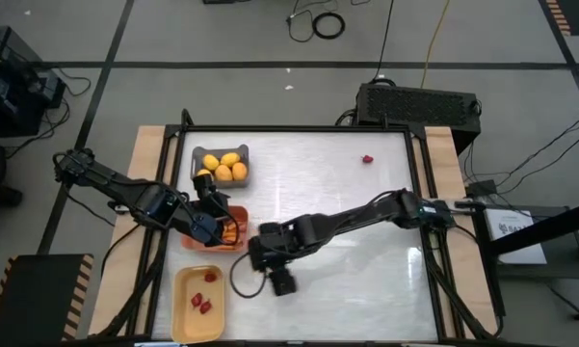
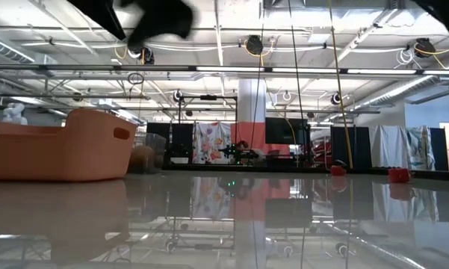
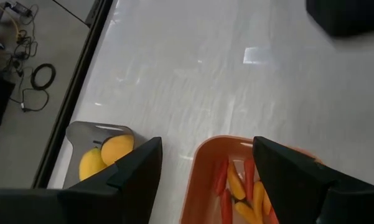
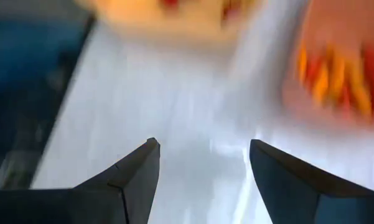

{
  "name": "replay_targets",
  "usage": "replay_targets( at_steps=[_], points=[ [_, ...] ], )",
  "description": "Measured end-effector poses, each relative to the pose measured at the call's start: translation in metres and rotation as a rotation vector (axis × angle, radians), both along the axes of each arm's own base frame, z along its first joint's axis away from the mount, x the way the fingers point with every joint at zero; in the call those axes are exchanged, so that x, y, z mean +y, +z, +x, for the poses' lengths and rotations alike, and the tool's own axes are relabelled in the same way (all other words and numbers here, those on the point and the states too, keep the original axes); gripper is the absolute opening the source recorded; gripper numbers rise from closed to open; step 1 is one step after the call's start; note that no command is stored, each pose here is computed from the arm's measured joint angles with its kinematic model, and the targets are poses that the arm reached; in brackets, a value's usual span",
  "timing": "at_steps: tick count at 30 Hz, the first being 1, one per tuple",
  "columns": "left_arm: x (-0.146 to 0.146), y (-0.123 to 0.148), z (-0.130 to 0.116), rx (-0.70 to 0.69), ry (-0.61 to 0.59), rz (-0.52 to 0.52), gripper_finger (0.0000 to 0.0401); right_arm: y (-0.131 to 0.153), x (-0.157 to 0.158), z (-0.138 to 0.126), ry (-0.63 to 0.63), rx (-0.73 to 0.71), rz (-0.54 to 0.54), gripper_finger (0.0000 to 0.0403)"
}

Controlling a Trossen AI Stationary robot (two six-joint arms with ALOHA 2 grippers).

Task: Sort produce into baskets
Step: Put the red chili pepper into the yellow bin

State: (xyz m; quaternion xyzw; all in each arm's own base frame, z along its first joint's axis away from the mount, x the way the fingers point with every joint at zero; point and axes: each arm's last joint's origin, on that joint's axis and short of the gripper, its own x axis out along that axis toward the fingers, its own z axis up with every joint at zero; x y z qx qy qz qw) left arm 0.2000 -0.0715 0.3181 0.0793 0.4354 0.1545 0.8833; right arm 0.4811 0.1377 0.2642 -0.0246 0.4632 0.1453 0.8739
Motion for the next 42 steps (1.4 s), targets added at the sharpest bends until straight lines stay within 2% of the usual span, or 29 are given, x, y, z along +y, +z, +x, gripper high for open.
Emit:
replay_targets(
  at_steps=[5,7,11,14,19,24,28,32,34,39,42],
  points=[
    [-0.001,0.000,0.000,-0.010,0.002,-0.008,0.0258,0.006,-0.012,-0.042,-0.034,0.358,-0.089,0.0237],
    [-0.001,0.000,0.000,-0.017,0.015,-0.017,0.0258,0.007,-0.016,-0.055,-0.063,0.454,-0.118,0.0237],
    [-0.001,0.000,0.001,-0.022,0.017,-0.020,0.0258,0.015,-0.026,-0.081,-0.146,0.571,-0.239,0.0237],
    [-0.002,0.002,0.003,-0.047,0.017,-0.030,0.0258,0.020,-0.033,-0.106,-0.177,0.600,-0.264,0.0237],
    [-0.008,-0.007,0.006,-0.081,-0.008,-0.040,0.0258,0.022,-0.053,-0.168,-0.275,0.581,-0.221,0.0237],
    [-0.012,-0.043,0.008,-0.072,-0.043,-0.025,0.0258,0.008,-0.084,-0.239,-0.509,0.518,-0.106,0.0237],
    [-0.012,-0.067,0.013,-0.116,-0.078,-0.026,0.0257,-0.008,-0.099,-0.277,-0.666,0.425,0.013,0.0237],
    [-0.010,-0.076,0.020,-0.174,-0.118,-0.071,0.0257,-0.028,-0.108,-0.299,-0.767,0.327,0.077,0.0237],
    [-0.009,-0.077,0.023,-0.200,-0.138,-0.096,0.0257,-0.040,-0.115,-0.306,-0.890,0.313,0.078,0.0237],
    [-0.007,-0.070,0.031,-0.271,-0.191,-0.148,0.0257,-0.067,-0.135,-0.316,-1.293,0.313,0.116,0.0237],
    [-0.005,-0.068,0.034,-0.293,-0.200,-0.173,0.0257,-0.078,-0.138,-0.318,-1.376,0.303,0.156,0.0237]
  ],
)
